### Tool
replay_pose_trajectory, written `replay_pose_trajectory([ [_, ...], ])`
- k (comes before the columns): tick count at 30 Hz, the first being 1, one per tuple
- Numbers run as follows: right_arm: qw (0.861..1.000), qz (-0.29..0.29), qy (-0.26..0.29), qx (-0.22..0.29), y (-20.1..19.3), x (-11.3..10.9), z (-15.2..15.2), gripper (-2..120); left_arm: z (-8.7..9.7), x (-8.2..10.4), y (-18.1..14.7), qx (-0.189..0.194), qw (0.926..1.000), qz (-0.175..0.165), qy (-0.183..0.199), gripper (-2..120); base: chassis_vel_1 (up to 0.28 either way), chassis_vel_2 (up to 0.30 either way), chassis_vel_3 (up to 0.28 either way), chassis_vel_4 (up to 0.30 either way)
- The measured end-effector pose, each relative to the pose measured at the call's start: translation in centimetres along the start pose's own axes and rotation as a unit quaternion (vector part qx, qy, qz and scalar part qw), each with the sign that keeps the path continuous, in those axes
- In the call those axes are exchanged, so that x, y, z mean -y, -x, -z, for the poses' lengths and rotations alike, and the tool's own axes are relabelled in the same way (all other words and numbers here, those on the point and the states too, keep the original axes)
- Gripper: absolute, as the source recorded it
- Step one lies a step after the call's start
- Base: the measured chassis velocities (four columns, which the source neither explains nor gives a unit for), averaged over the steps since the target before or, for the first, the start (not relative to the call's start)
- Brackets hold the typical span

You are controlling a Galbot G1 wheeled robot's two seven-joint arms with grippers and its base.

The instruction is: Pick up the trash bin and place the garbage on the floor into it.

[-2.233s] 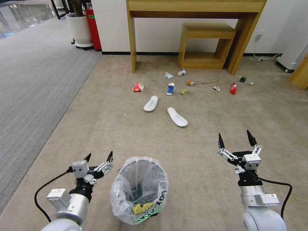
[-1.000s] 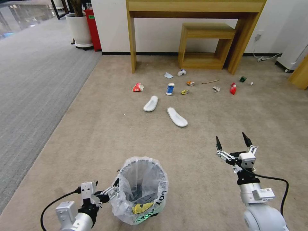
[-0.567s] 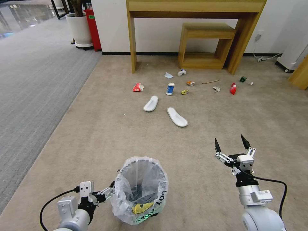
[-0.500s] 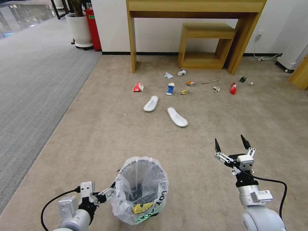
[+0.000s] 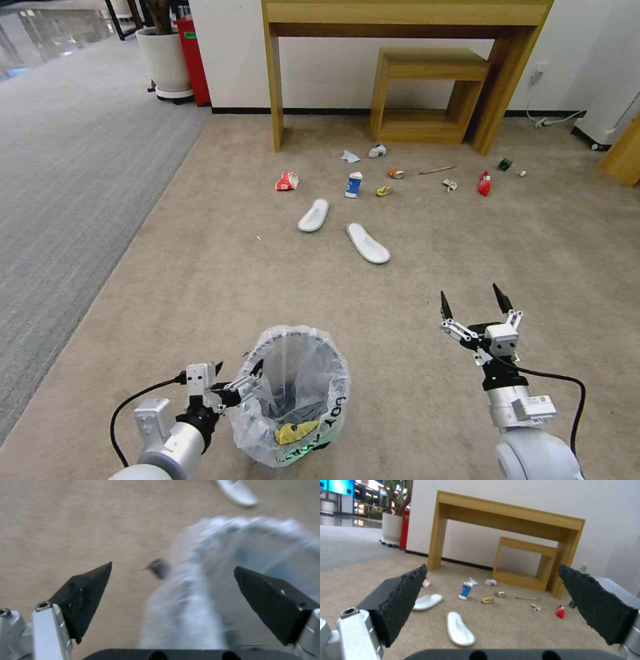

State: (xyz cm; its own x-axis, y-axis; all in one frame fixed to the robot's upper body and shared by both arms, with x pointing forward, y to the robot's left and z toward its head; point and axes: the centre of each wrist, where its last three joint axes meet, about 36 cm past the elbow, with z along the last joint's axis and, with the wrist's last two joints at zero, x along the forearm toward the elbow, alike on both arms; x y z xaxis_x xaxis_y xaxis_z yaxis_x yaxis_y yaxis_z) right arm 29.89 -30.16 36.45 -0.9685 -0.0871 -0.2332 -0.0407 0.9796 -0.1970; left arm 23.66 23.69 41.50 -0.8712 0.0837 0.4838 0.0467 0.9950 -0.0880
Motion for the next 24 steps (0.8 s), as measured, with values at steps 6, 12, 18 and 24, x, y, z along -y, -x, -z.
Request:
replay_pose_trajectory([
  [6, 1.000, -0.003, -0.003, -0.004, -0.4, 0.1, -0.1, 100, -1.4, 0.6, -0.3, -0.048, 0.9980, 0.037, 0.020, 95, 0.000, 0.000, 0.000, 0.000],
  [12, 1.000, -0.005, -0.003, -0.006, -0.6, 0.0, -0.3, 100, -1.4, 0.7, -0.4, -0.058, 0.9974, 0.040, 0.014, 95, 0.000, 0.000, 0.000, 0.000],
  [18, 1.000, -0.007, -0.001, -0.007, -0.8, -0.3, -0.6, 100, 0.7, 1.0, -0.6, -0.044, 0.9984, 0.030, -0.018, 95, 0.000, 0.000, 0.000, 0.000],
  [24, 1.000, -0.007, 0.002, -0.007, -0.6, -0.7, -0.7, 100, 2.2, 2.4, -2.3, -0.074, 0.9954, 0.021, -0.058, 95, 0.000, 0.000, 0.000, 0.000],
])
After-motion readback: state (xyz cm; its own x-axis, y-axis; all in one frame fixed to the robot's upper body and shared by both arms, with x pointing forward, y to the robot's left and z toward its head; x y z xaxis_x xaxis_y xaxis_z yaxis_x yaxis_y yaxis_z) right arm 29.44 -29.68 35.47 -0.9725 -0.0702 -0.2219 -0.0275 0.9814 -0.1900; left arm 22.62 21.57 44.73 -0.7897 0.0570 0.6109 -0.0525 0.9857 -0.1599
